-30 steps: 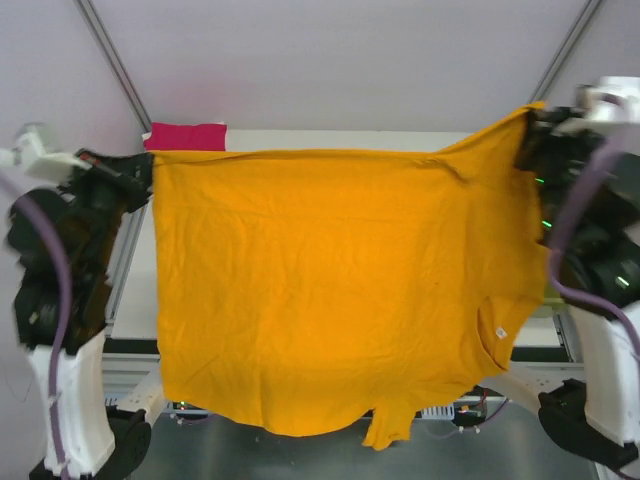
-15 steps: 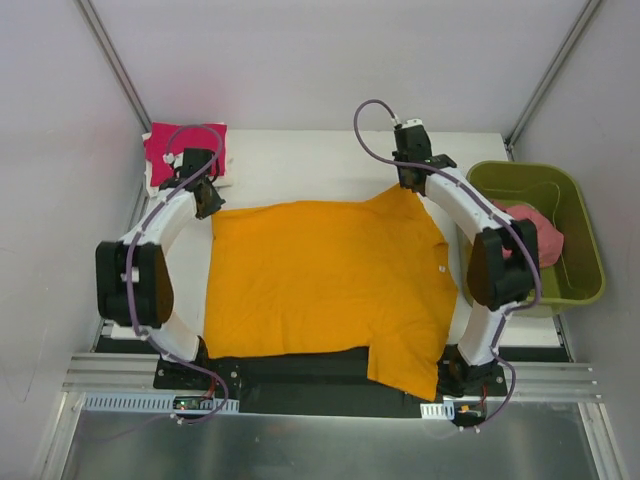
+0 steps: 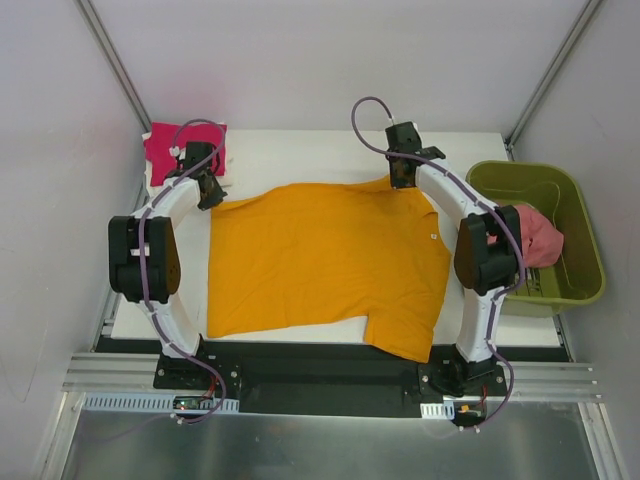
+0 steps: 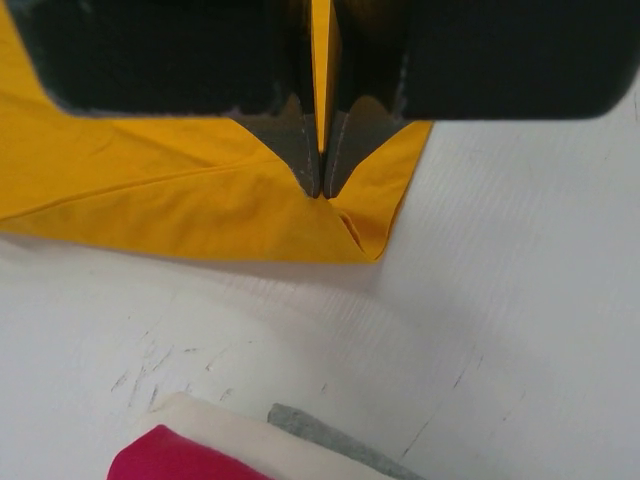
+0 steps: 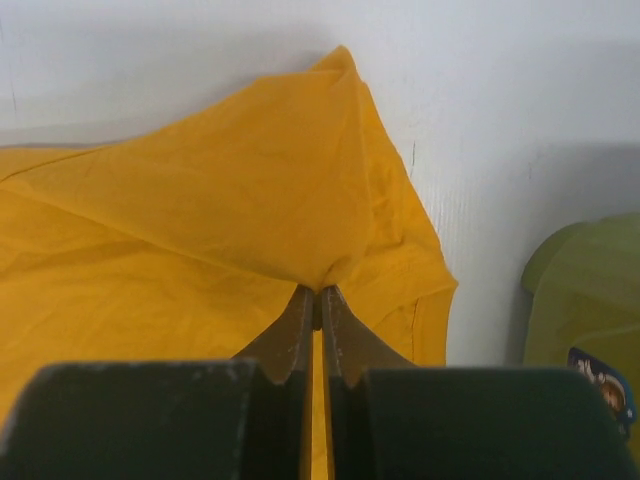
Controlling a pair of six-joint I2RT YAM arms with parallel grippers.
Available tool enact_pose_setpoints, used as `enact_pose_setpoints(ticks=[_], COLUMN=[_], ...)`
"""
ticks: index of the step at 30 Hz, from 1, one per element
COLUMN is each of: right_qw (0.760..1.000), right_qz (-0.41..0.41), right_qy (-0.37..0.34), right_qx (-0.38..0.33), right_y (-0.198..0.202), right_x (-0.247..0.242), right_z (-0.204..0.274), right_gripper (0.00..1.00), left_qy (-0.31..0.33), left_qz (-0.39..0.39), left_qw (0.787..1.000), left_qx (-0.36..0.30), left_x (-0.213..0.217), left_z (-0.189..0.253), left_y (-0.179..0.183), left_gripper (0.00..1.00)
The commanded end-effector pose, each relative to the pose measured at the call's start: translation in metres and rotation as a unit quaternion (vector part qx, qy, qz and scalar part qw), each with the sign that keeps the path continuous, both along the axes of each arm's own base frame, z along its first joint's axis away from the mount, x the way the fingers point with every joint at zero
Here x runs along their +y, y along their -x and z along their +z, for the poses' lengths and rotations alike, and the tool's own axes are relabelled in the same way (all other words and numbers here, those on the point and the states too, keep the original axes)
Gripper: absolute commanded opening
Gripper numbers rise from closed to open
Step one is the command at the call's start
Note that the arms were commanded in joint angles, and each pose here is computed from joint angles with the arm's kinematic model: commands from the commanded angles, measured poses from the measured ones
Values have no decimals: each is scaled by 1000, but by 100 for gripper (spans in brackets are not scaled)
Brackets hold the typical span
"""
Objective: Fold and stack the t-shirts
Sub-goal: Fold the tshirt
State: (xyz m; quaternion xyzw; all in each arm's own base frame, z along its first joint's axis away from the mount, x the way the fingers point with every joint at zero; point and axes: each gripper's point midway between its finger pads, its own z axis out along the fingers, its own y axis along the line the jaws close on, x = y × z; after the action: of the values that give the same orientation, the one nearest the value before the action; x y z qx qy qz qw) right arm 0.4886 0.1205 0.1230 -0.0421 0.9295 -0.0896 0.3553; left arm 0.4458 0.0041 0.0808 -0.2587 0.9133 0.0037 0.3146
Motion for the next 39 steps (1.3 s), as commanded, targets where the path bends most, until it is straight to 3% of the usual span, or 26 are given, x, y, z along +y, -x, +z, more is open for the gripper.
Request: enact_pose_setpoints(ticks=[1,11,17,23,30,33,34,35,38,39], right_qw=[998,992,989,982,964,958,957,959,966,969], right_qz=[-46,-81,-82,-93,-99,-100,-99,-97,-87,-82], right_qy=[-42,-33,-38,-38,-40,-18,-11,-6,-9,-15], right_qx=[-3,86,115,163,245,269,274,267,244,231], right_y=[32,125,160,190,235,250,255,254,248,242], right_x=[-8,-36,-43,-46,-36,-37,-36,-37,-35,-31], right_z=[46,38,35,9,-28,-34,-34,-30,-18,-10], right_gripper=[1,1,3,4,9,17,23,46,75,78], left_qy=[-1,27,27,48,21,17,17,19,34,45], left_qz=[-10,-11,-2,3,43,49,48,47,38,31], left_qw=[1000,999,999,999,998,997,997,998,998,998], left_qx=[-25,-30,-23,5,40,49,53,46,25,16], left_x=[-1,-9,-8,-14,1,3,2,2,-4,-9], left_z=[24,27,17,-4,-14,-12,-11,-6,9,14], left_y=[17,78,106,127,148,153,155,155,153,151], left_gripper=[0,0,0,0,1,14,35,48,68,73])
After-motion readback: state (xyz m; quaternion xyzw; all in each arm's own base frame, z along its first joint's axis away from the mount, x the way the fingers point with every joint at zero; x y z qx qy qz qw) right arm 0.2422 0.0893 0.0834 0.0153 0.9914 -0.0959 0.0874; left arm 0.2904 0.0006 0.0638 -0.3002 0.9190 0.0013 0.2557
